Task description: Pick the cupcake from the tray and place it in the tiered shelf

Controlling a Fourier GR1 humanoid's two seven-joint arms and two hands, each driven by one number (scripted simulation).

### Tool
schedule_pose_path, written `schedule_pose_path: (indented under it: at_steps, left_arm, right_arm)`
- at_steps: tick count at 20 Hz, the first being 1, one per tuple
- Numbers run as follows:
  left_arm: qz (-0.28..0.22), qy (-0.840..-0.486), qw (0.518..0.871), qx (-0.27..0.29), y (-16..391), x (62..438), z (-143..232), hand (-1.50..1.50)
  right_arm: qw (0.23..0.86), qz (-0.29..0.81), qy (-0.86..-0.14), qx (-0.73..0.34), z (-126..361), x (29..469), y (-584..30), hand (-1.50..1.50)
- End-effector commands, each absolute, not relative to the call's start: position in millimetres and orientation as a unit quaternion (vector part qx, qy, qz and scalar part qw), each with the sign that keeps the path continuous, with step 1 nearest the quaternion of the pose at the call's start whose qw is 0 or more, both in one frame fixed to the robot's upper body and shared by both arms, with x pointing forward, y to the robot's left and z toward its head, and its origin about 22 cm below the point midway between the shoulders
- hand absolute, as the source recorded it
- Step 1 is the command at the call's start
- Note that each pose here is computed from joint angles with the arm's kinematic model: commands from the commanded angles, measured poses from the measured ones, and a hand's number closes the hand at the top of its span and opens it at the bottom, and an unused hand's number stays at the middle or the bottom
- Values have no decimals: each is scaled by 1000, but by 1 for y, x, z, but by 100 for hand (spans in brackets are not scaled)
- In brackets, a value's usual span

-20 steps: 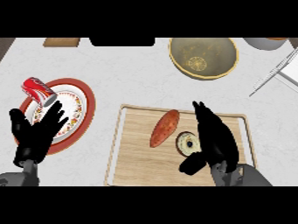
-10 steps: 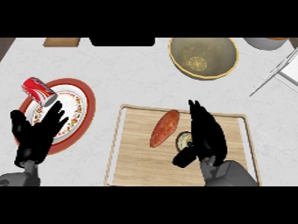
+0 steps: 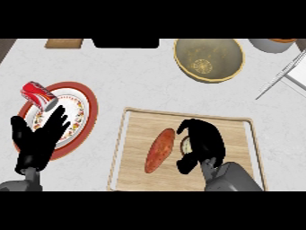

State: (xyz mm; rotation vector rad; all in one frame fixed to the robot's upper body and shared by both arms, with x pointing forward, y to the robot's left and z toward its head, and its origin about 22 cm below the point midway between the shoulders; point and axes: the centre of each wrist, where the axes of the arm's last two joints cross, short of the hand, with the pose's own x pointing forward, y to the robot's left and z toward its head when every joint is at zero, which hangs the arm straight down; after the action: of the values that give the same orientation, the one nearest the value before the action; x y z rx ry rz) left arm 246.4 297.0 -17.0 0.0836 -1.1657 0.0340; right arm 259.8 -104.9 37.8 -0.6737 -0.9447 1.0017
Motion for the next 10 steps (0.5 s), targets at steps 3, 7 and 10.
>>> schedule_pose_path:
  at_steps: [3,7,10]
  left_arm:
    - [20,-532,845,42,273,259,-42,0]
    - [23,-527,848,43,299,243,-30,0]
    - [21,-529,847,43,296,256,-27,0]
  right_arm:
    - [715,460,-458,-261,33,249,-76,150]
    - [689,447,-509,-257,59,247,-81,150]
    - [661,428,-554,-271,70,221,-72,150]
